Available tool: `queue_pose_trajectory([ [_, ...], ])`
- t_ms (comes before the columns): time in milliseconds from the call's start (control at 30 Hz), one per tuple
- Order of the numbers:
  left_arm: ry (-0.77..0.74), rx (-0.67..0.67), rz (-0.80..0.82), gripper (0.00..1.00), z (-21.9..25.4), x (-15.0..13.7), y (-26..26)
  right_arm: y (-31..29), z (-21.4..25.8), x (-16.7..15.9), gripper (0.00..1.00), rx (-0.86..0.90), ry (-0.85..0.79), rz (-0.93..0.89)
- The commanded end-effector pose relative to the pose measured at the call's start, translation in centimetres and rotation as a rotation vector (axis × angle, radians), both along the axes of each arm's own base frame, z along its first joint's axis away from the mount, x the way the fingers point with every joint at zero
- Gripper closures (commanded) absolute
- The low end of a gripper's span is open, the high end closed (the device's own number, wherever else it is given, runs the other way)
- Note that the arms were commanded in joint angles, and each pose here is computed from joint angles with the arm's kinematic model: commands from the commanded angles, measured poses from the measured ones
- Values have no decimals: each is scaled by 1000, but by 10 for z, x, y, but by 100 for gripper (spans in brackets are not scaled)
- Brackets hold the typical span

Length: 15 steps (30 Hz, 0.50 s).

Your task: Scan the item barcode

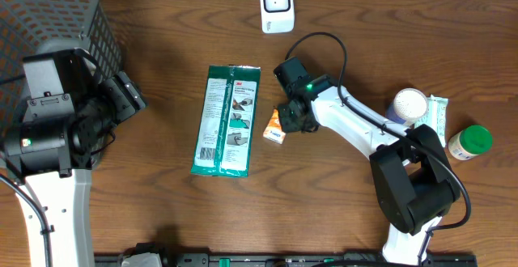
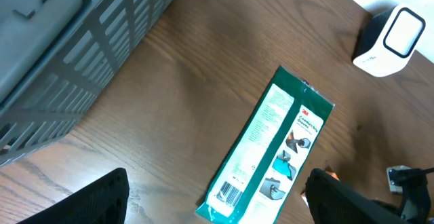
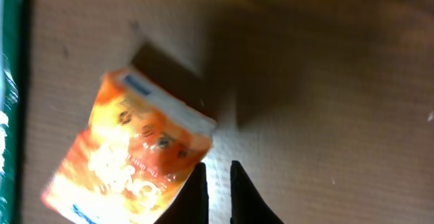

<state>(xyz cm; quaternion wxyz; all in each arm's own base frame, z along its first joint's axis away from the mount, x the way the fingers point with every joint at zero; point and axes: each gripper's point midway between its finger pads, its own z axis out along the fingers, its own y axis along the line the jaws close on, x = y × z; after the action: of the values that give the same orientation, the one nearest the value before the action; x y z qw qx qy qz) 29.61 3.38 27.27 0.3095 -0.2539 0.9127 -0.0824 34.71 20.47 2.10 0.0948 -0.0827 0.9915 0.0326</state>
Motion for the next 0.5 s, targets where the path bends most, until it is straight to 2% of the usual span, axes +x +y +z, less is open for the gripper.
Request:
queue_pose_trajectory([
  [0, 3, 13, -2, 19, 0, 0, 3, 4, 13, 10, 90, 19, -60, -15],
  [333, 3, 13, -2, 19, 0, 0, 3, 6, 15, 18, 87, 29, -91, -19],
  [467, 3, 13, -2, 18, 0, 0, 3, 6, 25, 31, 87, 60, -124, -31],
])
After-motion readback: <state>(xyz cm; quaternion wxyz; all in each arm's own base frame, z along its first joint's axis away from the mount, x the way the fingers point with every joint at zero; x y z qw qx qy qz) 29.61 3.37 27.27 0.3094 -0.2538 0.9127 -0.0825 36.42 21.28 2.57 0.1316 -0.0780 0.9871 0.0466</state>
